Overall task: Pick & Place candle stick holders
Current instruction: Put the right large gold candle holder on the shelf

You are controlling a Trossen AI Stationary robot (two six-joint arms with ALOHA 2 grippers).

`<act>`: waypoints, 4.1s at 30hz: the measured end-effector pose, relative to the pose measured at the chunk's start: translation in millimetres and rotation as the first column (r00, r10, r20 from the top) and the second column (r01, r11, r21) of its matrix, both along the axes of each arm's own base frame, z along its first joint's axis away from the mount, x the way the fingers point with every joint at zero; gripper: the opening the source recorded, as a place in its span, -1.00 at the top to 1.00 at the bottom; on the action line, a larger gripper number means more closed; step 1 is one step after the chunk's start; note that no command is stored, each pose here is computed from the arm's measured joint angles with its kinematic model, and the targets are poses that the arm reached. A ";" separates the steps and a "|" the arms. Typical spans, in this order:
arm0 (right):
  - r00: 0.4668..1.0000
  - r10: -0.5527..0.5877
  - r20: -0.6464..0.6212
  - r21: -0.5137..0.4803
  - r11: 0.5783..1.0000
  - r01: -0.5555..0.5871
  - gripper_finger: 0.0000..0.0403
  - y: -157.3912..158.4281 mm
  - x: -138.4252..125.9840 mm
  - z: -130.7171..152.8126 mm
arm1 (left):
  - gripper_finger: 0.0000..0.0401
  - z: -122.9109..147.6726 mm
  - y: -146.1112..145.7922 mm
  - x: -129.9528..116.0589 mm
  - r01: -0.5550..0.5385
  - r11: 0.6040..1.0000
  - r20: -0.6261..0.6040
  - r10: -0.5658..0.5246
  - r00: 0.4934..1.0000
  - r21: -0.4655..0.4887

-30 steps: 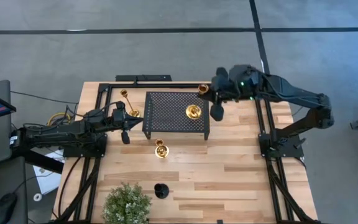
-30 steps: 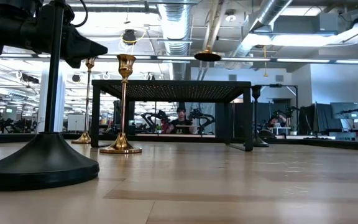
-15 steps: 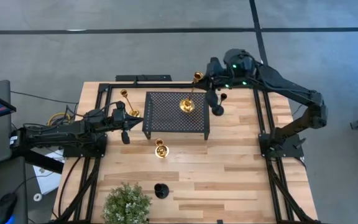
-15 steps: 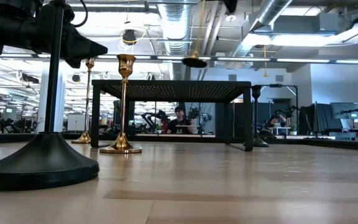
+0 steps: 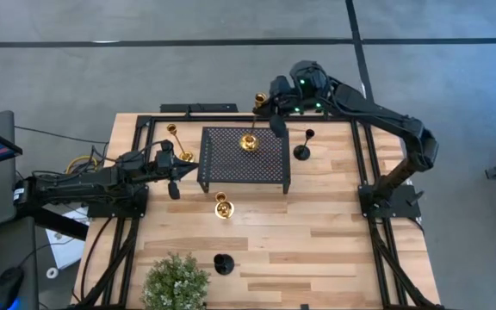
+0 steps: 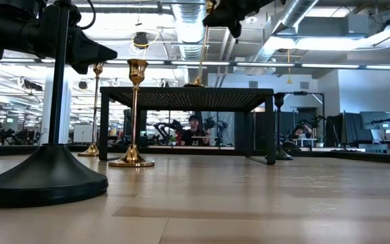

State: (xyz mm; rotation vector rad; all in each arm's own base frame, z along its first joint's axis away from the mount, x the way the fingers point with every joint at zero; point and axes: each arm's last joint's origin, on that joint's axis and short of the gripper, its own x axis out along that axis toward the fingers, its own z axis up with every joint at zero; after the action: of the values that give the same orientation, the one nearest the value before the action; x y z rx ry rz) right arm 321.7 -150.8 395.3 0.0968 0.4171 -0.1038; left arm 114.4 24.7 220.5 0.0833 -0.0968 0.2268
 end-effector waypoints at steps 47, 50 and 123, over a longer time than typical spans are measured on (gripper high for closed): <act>0.998 -0.040 -0.044 -0.046 0.998 0.038 1.00 -11.7 14.8 -18.5 | 0.96 0.1 0.0 0.0 0.000 1.000 0.001 0.000 1.000 0.000; 0.998 -0.040 -0.044 -0.046 0.998 0.038 1.00 -11.7 14.8 -18.5 | 0.96 0.1 0.0 0.0 0.000 1.000 0.001 0.000 1.000 0.000; 0.973 -0.133 -0.189 -0.059 0.990 0.124 0.66 -3.7 -18.0 -8.8 | 0.96 -1.7 0.5 2.1 0.000 1.000 -0.017 0.000 1.000 -0.003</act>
State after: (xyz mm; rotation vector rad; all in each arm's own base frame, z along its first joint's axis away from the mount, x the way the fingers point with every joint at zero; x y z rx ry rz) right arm 303.8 -154.5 386.5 0.0678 0.6013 -0.2522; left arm 116.5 25.2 218.8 0.0820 -0.0790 0.2264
